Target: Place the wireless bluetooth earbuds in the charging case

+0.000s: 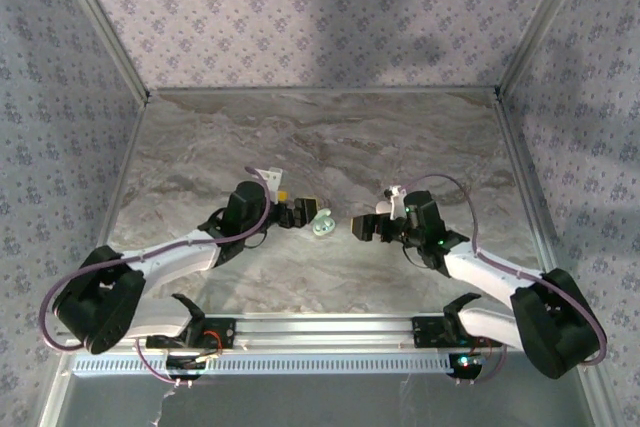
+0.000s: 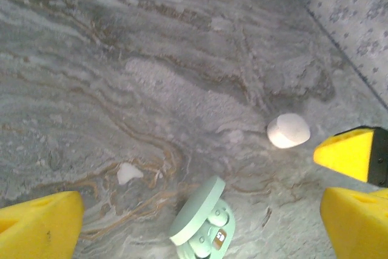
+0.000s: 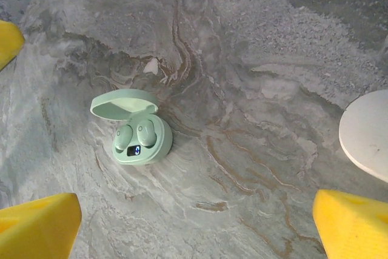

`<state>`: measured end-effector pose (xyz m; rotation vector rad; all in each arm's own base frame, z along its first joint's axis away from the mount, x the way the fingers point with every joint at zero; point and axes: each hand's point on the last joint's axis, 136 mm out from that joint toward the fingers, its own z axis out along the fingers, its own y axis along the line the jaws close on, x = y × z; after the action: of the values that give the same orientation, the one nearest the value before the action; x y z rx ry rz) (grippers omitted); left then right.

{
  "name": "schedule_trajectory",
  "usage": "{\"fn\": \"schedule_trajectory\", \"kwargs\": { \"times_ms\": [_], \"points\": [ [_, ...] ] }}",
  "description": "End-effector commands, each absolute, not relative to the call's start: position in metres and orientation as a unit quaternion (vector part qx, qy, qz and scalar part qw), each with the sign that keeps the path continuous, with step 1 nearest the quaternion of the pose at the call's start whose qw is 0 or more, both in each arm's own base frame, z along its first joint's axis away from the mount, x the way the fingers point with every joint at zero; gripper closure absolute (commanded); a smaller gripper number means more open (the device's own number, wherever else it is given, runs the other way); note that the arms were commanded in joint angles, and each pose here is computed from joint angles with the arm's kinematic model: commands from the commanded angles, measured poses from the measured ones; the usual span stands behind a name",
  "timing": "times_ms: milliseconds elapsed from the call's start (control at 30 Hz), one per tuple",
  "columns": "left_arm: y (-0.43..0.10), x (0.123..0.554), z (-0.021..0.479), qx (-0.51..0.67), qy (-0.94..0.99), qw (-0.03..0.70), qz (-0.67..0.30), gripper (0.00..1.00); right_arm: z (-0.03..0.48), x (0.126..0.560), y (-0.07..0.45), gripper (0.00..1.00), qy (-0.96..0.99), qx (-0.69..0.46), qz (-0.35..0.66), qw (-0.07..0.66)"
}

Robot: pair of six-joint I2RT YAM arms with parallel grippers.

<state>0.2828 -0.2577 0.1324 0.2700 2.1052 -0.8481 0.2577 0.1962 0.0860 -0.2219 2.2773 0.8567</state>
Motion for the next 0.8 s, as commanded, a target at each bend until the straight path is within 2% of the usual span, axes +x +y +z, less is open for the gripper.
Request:
{"fn": "schedule_trajectory", "kwargs": {
  "times_ms": [0, 233, 333, 633, 767],
  "points": [
    [-0.267, 0.284, 0.143, 0.123, 0.822, 0.429, -0.354, 0.0, 0.097, 0.271, 0.198, 0.0, 0.869, -0.088, 0.32, 0.367],
    [-0.276, 0.284, 0.138, 0.12, 0.827, 0.405, -0.371, 0.0, 0.081, 0.276, 0.197, 0.0, 0.886, -0.082, 0.318, 0.327],
    [-0.284, 0.283, 0.132, 0.122, 0.832, 0.382, -0.383, 0.0, 0.075, 0.273, 0.202, 0.06, 0.889, -0.092, 0.333, 0.301],
    [-0.294, 0.284, 0.128, 0.127, 0.837, 0.333, -0.414, 0.0, 0.069, 0.259, 0.223, 0.42, 0.886, -0.12, 0.358, 0.269],
    [-0.29, 0.285, 0.129, 0.122, 0.838, 0.335, -0.414, 0.0, 0.071, 0.246, 0.235, 0.6, 0.899, -0.151, 0.297, 0.284]
  ]
}}
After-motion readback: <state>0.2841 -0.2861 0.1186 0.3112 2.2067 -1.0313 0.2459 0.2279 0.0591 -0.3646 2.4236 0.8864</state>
